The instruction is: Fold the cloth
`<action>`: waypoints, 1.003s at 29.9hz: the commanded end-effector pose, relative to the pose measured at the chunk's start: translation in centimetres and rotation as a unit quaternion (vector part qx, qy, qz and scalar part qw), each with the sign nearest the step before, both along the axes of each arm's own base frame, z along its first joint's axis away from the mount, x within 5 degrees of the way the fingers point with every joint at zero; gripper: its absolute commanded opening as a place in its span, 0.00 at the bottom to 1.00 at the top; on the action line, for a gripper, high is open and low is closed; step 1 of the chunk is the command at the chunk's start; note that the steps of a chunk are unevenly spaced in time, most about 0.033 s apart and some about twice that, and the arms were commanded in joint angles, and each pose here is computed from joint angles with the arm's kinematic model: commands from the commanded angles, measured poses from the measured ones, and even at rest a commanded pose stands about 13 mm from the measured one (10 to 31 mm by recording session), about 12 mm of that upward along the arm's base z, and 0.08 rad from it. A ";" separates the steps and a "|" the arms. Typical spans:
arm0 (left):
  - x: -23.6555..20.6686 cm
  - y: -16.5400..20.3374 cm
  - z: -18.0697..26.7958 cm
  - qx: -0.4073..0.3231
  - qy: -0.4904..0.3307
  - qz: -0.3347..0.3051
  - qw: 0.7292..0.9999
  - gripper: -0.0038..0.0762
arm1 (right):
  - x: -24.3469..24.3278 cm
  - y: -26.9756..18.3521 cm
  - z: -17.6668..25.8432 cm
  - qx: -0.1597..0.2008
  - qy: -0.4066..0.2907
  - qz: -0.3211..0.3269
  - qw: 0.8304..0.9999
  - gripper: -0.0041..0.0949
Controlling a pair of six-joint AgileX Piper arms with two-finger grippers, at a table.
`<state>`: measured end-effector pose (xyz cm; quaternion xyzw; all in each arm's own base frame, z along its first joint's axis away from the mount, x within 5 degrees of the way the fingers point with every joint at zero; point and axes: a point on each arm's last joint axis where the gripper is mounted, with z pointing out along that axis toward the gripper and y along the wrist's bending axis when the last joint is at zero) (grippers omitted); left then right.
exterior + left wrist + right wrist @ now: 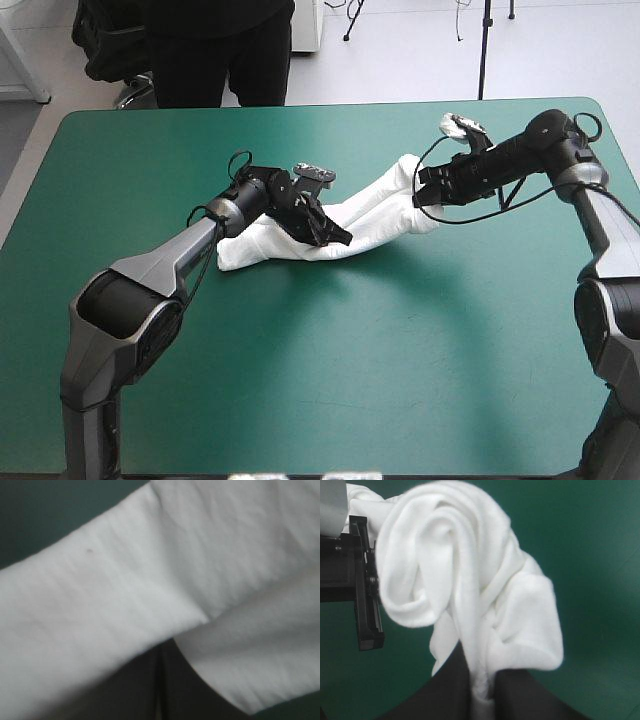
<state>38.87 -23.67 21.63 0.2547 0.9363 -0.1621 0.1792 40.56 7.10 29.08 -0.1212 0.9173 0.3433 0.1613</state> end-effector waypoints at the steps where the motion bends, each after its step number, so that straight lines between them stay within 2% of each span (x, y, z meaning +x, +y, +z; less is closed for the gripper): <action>1: -0.3 -0.2 3.9 -0.035 -0.046 0.006 0.998 0.04 | -1.2 0.3 4.1 0.033 -0.045 0.008 0.998 0.02; 5: -0.5 0.6 6.4 -0.005 -0.067 -0.008 0.998 0.04 | -1.2 0.3 4.1 0.032 -0.048 0.010 0.998 0.02; 9: -1.5 2.2 12.0 0.026 -0.103 0.005 0.994 0.04 | -1.2 0.3 4.2 0.035 -0.049 0.008 0.998 0.03; 18: -7.9 6.9 23.7 0.030 -0.193 0.027 0.980 0.04 | -1.7 4.5 6.9 0.049 -0.071 0.034 0.996 0.03; 25: -12.2 9.2 27.7 0.008 -0.231 0.032 0.972 0.04 | -2.5 10.1 8.0 0.065 -0.104 0.058 0.991 0.03; 30: -13.8 10.0 29.1 -0.003 -0.250 0.035 0.968 0.04 | -1.8 14.1 7.0 0.094 -0.088 0.082 0.988 0.03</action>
